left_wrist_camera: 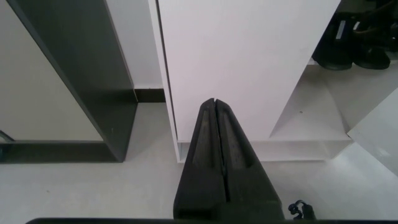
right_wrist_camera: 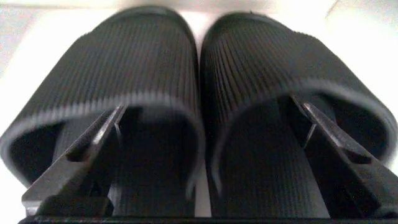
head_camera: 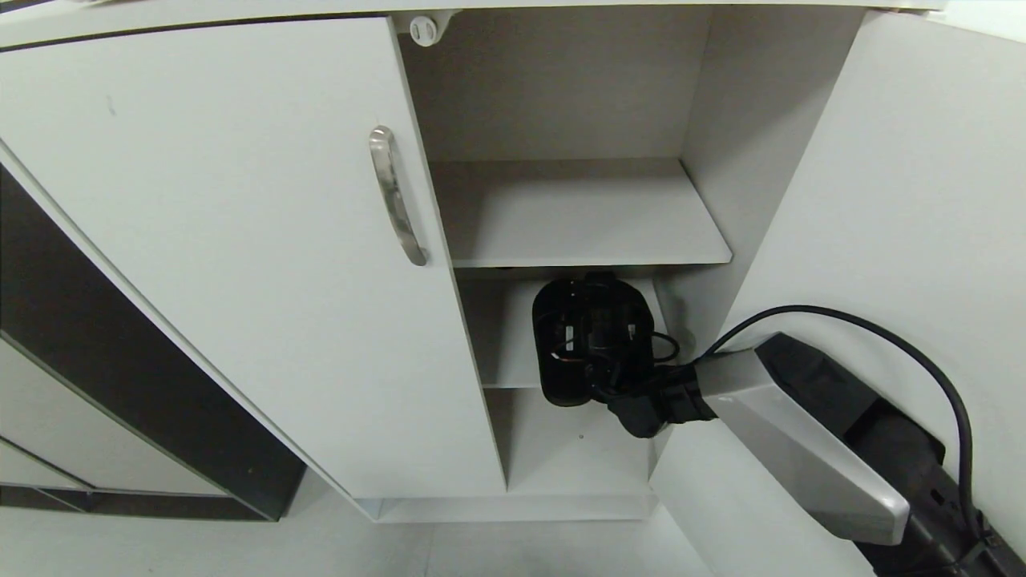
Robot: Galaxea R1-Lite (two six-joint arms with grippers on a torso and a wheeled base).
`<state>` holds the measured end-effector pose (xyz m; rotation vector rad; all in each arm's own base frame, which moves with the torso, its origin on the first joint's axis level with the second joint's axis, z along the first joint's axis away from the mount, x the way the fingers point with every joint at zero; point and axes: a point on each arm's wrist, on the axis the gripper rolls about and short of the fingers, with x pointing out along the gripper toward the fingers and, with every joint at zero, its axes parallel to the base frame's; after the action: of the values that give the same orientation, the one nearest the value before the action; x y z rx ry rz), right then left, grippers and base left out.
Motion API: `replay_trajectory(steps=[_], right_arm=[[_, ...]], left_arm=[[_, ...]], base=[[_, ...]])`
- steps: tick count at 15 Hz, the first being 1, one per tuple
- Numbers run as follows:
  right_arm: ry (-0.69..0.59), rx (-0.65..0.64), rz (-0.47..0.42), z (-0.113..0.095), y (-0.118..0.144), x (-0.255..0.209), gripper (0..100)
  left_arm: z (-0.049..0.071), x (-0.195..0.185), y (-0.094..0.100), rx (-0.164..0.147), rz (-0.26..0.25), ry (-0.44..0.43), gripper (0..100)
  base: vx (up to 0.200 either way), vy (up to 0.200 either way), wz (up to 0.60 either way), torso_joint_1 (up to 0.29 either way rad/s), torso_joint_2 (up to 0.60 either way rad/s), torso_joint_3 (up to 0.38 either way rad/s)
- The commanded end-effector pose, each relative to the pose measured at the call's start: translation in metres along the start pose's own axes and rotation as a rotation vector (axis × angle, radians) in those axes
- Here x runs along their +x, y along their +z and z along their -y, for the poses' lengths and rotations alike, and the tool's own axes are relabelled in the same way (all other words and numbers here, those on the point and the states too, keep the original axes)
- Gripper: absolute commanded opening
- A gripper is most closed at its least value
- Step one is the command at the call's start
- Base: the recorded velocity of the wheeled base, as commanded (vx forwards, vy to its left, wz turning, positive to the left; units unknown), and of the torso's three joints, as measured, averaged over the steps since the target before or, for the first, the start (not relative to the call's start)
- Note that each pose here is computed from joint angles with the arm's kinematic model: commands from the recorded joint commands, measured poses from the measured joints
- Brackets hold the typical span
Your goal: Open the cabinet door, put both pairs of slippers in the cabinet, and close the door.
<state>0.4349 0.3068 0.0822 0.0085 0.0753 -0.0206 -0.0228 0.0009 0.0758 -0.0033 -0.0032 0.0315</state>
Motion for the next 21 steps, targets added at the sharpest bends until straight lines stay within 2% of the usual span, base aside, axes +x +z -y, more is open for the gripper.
replay_trajectory(steps=[1, 5, 10, 13, 20, 21], right_arm=[[0.021, 0.015, 0.023, 0.006, 0.019, -0.029, 100], [0.082, 0.003, 0.02, 0.018, 0.02, -0.09, 100], [0.15, -0.008, 0.009, 0.036, 0.002, -0.148, 100], [0.157, -0.017, 0.0, 0.037, -0.003, -0.153, 100], [0.164, -0.01, 0.006, 0.037, 0.0, -0.156, 100], [0.162, -0.01, 0.006, 0.037, 0.0, -0.156, 100]], left_arm=[[0.0, 0.0, 0.0, 0.0, 0.0, 0.001, 0], [0.0, 0.0, 0.0, 0.002, 0.0, -0.001, 0], [0.0, 0.0, 0.0, 0.0, -0.002, -0.001, 0], [0.0, 0.0, 0.0, 0.0, 0.0, -0.001, 0], [0.0, 0.0, 0.0, -0.001, 0.0, -0.002, 0], [0.0, 0.0, 0.0, 0.0, 0.0, -0.002, 0]], base=[[0.0, 0.0, 0.0, 0.0, 0.0, 0.0], [0.0, 0.0, 0.0, 0.0, 0.0, 0.0], [0.0, 0.0, 0.0, 0.0, 0.0, 0.0], [0.0, 0.0, 0.0, 0.0, 0.0, 0.0], [-0.2, 0.0, 0.0, 0.002, 0.0, 0.004], [0.0, 0.0, 0.0, 0.0, 0.0, 0.0]])
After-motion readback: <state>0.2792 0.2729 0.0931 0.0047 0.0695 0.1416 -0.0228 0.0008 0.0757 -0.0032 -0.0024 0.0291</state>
